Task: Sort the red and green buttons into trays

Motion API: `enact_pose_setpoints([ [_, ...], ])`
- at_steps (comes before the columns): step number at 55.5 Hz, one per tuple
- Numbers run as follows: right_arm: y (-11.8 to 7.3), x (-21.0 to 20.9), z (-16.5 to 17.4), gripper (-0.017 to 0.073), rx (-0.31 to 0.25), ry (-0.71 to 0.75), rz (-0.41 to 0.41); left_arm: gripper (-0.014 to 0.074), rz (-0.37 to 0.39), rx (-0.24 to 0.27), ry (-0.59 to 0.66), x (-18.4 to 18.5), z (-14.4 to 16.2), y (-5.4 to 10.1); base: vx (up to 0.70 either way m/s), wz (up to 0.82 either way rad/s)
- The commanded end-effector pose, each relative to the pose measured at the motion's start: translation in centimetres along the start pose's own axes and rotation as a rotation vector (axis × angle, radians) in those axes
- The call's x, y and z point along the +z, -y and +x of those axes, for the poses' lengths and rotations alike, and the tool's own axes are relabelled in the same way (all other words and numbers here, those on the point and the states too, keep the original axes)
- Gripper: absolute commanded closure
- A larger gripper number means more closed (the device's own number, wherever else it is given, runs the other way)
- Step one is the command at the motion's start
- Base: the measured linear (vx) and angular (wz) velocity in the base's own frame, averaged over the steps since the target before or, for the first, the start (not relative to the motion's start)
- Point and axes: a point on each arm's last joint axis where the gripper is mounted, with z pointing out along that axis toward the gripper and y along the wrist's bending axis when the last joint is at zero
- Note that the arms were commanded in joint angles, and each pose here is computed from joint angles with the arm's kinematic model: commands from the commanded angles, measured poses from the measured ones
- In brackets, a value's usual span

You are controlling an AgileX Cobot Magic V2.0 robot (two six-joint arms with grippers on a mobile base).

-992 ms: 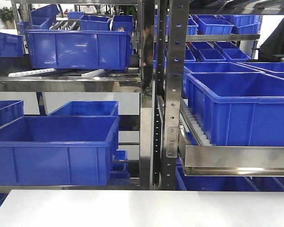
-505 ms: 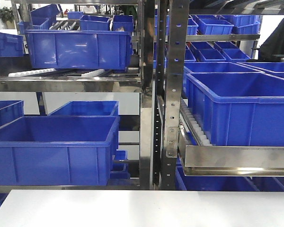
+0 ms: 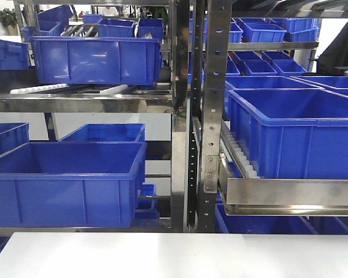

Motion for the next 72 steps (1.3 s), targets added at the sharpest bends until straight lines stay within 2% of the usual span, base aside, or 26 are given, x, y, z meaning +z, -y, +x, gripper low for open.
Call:
enact_pose_setpoints([
  [1,-0.2,-0.2,-1.7,0.0571,0.001,0.186,-0.016,0.0600,0.012,-0.011,0.163,-0.3,-2.6,0.2,0.00,0.00],
  [12,-0.1,-0.7,-5.9,0.0571,0.000,0.212,-0.006,0.0596,0.024,0.004,0.280,-0.6,-7.6,0.7,0.00,0.00],
  [16,-0.1,-0.6,-7.7,0.0571,0.000,0.182,0.001,0.0594,0.022,0.027,0.258,-0.1,-9.6,1.0,0.00,0.00],
  [25,0.0,0.1,-10.5,0.0568,-0.004,0.166,0.005,0.0589,0.017,0.027,0.183,2.1,-11.6,1.2,0.00,0.00],
  [36,0.0,1.9,-10.1,0.0557,-0.007,0.070,0.006,0.0575,0.002,0.028,-0.006,5.0,-9.9,1.1,0.00,0.00],
  [42,0.0,2.8,-9.7,0.0531,-0.007,0.023,0.006,0.0535,-0.006,0.029,-0.127,6.2,-8.5,1.0,0.00,0.00],
  [49,0.0,3.7,-9.1,0.0464,-0.006,-0.039,0.008,0.0440,-0.013,0.029,-0.223,7.1,-7.3,0.9,0.00,0.00],
  [62,0.0,5.3,-7.8,0.0270,-0.006,-0.163,0.011,0.0195,-0.019,0.028,-0.287,8.2,-6.4,0.8,0.00,0.00],
  [72,0.0,6.5,-6.8,0.0181,0.001,-0.237,0.011,0.0116,-0.022,0.021,-0.292,8.7,-6.1,0.7,0.00,0.00],
])
